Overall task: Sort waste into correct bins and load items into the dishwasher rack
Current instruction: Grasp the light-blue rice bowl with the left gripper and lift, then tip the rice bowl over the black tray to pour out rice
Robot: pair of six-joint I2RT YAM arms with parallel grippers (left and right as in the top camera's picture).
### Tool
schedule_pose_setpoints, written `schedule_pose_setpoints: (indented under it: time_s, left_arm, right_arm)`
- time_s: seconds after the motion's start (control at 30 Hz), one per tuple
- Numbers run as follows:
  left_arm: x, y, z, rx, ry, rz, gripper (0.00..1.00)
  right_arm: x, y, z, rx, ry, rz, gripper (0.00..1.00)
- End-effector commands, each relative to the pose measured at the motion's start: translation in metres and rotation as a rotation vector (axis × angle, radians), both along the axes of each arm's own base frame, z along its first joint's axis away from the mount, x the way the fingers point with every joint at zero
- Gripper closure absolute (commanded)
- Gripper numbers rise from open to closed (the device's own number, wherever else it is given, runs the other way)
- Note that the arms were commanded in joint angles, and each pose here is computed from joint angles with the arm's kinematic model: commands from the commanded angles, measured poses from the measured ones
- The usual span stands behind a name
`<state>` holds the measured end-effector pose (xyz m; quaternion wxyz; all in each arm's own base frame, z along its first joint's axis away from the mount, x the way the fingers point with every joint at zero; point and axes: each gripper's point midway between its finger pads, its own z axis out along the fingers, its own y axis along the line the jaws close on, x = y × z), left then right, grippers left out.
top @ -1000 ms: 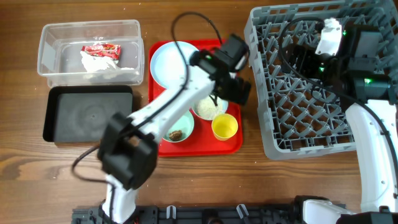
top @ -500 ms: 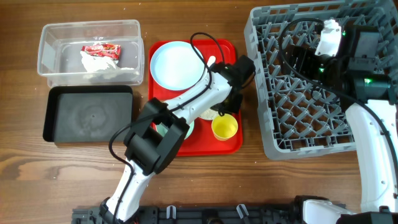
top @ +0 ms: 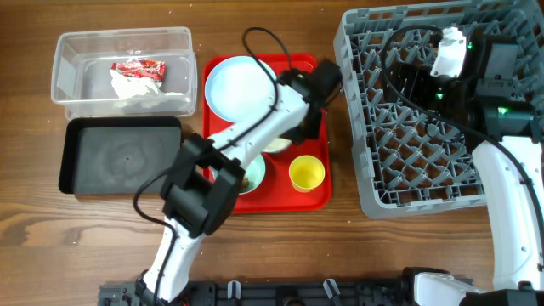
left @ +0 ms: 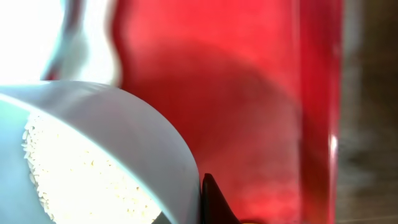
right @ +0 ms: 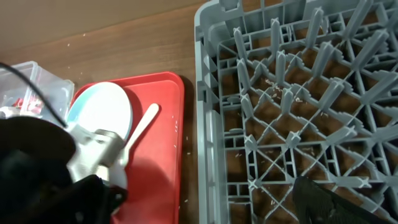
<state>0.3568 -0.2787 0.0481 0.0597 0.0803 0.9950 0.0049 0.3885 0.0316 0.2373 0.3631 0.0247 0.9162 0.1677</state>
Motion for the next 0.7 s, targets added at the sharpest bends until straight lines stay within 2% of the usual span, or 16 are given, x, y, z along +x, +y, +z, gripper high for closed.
schedule_pose_setpoints:
  time_s: [0.0,0.13,0.23,0.37,0.53,0.67]
  left_arm:
    - [0.024,0.019,0.078,-0.142,-0.103,0.148,0.96]
    - [0.015,0.039,0.139,-0.225,-0.161,0.181,0.96]
    - [-0.002,0.067,0.172,-0.243,-0.17,0.276,0.96]
    - [-0.025,0.128,0.168,-0.14,-0.048,0.472,0.96]
    - [-0.03,0.138,0.162,-0.109,-0.024,0.486,0.96]
    - [-0.019,0.166,0.164,-0.115,-0.026,0.503,0.96]
  right_arm:
    - [0.008,0.001,0.009,-0.015,-0.04,0.014,0.0]
    - [0.011,0.001,0.013,-0.016,-0.059,0.015,0.0]
    - [0.011,0.001,0.013,-0.017,-0.061,0.015,0.0]
    - [0.011,0.009,0.017,0.035,-0.067,0.033,0.0]
    - [0.012,0.009,0.018,0.036,-0.072,0.035,0.0]
    - [0.011,0.009,0.018,0.036,-0.071,0.035,0.0]
